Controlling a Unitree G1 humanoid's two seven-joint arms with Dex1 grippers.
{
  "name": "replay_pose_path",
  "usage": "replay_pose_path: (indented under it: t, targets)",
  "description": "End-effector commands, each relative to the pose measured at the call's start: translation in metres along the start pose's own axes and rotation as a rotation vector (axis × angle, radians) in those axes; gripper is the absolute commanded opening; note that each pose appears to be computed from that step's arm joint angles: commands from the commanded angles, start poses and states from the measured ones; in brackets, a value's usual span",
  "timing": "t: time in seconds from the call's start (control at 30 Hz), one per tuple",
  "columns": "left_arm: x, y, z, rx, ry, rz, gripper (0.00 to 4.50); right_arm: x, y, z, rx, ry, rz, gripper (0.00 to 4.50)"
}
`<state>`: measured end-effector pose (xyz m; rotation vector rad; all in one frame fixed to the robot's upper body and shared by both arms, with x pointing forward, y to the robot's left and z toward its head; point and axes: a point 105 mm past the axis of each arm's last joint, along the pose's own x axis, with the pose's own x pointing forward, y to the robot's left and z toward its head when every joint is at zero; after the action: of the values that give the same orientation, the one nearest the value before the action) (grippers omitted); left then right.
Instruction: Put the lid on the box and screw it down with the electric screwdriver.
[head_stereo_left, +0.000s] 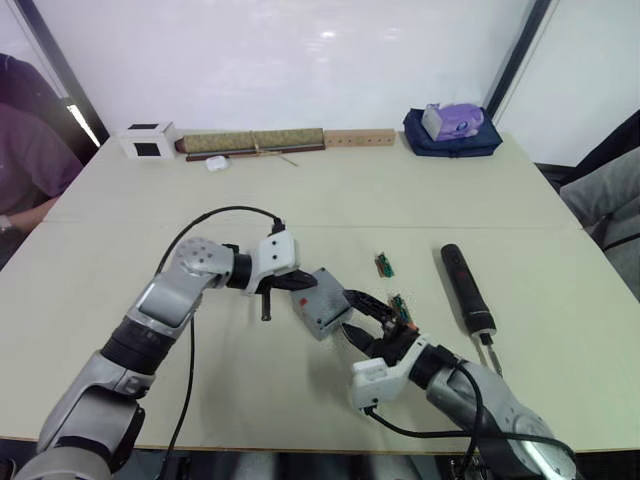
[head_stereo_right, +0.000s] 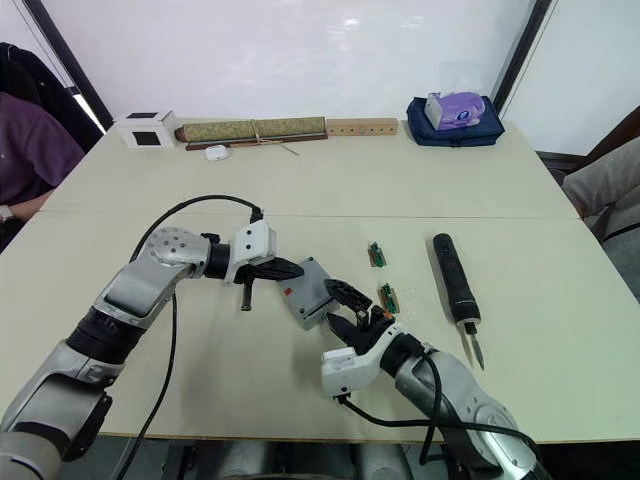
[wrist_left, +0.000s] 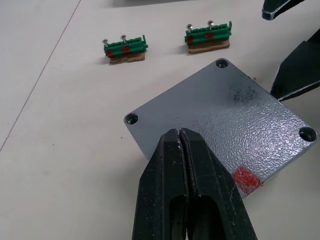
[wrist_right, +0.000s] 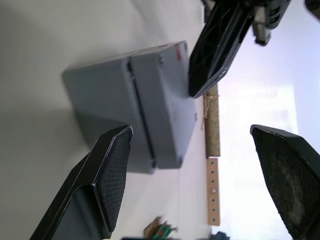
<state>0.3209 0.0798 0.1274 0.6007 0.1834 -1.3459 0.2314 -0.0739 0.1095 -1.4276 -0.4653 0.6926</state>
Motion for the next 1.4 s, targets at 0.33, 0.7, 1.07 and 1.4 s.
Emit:
replay_pose_path:
  t: [0.33,0.7,1.07,1.4]
  targets:
    - [0.012,-0.023,-0.028,-0.079,0.064,-0.099,0.0,-0.012,-0.012,0.0,0.068,-0.001,-0.044,3.22]
    - [0.003,-0.001,-0.003,-0.194,-0.081,-0.013,0.0,-0.019,-0.023,-0.009,0.467,-0.01,-0.063,0.44]
    - [-0.033,0.08,0.022,-0.506,-0.305,0.307,0.0,-0.016,-0.007,-0.036,1.028,0.099,0.113,0.44]
    - [-0.008,0.048,-0.039,-0.438,-0.059,0.266,0.0,0.003,-0.004,-0.012,1.312,0.034,0.347,0.44]
